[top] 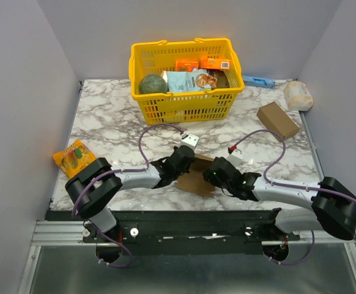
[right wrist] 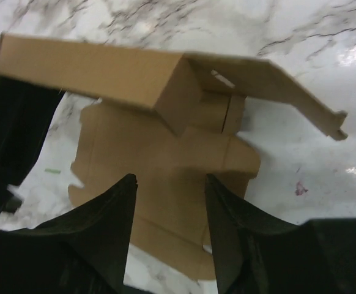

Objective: Fold the paper box

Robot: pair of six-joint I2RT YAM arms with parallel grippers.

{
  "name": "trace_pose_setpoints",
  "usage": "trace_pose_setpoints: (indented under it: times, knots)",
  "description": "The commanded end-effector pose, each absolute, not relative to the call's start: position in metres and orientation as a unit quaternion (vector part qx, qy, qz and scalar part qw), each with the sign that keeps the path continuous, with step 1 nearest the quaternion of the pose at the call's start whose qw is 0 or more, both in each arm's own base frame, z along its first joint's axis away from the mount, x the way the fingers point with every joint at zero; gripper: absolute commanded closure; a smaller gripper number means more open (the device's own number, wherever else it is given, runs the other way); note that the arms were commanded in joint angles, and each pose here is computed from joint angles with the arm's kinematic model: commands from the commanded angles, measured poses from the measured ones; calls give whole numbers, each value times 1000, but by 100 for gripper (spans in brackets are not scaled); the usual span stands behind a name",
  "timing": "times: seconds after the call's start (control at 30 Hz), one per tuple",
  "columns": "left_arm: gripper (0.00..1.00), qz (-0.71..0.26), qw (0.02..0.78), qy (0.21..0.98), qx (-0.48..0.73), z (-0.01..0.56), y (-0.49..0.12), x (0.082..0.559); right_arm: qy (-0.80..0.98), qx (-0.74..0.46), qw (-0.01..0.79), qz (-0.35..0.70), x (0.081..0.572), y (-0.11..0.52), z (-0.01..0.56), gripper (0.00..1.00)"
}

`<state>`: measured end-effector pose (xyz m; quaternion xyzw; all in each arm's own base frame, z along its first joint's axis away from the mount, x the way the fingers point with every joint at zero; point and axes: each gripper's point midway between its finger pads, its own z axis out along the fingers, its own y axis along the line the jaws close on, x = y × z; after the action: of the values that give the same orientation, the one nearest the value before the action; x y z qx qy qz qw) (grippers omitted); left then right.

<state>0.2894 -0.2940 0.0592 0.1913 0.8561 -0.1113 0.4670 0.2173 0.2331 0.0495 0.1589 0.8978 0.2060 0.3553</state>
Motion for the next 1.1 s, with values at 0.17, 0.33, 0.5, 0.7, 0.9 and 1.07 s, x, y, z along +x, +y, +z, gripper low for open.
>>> trace_pose_setpoints:
  times: [0.17, 0.33, 0.5, 0.7, 0.9, 1.07]
  knots:
    - [91, -106, 420, 874, 221, 38, -281, 291, 889, -4, 353, 292, 183, 257, 115, 34]
    - [91, -107, 425, 870, 226, 42, -278, 290, 873, 6, 409, 267, 216, 234, 173, 35]
    - [91, -113, 425, 868, 230, 44, -281, 289, 873, 42, 426, 234, 266, 190, 181, 43]
    - [91, -109, 424, 869, 230, 44, -279, 289, 894, 112, 403, 160, 281, 141, 127, 42]
    - [91, -109, 422, 870, 230, 43, -279, 289, 917, 131, 351, 138, 261, 132, 70, 41]
    - [91, -112, 420, 871, 230, 43, -280, 289, 923, 105, 326, 176, 250, 147, 54, 41]
